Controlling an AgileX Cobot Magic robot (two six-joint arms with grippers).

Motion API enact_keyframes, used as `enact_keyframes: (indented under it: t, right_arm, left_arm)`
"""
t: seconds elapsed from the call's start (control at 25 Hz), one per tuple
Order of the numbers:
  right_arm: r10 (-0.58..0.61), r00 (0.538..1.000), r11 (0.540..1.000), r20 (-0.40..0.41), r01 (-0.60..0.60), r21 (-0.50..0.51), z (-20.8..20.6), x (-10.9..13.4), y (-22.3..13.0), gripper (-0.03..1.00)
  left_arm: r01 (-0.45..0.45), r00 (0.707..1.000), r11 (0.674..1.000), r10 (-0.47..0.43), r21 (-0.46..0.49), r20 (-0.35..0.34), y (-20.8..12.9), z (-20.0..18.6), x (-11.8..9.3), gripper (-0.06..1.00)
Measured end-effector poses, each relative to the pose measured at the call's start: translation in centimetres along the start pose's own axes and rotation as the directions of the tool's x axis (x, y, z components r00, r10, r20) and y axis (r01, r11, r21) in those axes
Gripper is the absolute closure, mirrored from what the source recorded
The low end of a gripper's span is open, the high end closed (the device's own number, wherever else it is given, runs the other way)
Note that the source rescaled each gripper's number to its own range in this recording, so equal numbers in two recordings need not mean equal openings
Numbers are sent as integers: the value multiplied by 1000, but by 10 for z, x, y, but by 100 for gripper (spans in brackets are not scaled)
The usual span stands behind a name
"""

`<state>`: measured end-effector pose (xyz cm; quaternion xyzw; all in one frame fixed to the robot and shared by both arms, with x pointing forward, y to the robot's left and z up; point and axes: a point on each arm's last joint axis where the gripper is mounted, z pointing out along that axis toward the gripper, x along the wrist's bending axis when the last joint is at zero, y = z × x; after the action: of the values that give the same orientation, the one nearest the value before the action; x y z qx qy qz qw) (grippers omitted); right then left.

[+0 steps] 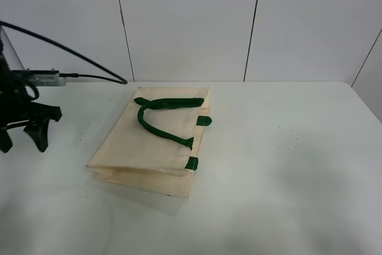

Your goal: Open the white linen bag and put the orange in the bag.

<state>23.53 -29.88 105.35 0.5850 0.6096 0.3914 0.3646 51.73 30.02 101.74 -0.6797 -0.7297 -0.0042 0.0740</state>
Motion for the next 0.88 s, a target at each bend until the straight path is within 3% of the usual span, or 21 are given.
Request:
enact_keyframes:
  t: [0.32, 0.52, 0.64, 0.88]
  right_arm:
    - [0, 1000, 1000, 0, 0, 0, 0, 0, 0, -3]
    - [0, 1000, 1000, 0, 0, 0, 0, 0, 0, -3]
    - [0, 1000, 1000, 0, 0, 0, 0, 0, 0, -3]
    - [0, 1000, 1000, 0, 0, 0, 0, 0, 0, -3]
  left_arm:
    - [2, 1000, 997, -2, -81, 2, -114, 7, 13, 13]
    - [-5, 999, 959, 19, -283, 46, -169, 16, 16, 13]
    - [-36, 993, 909, 78, -415, 85, -197, 17, 14, 13]
    - [-24, 991, 745, 107, -667, 85, -238, 6, 19, 13]
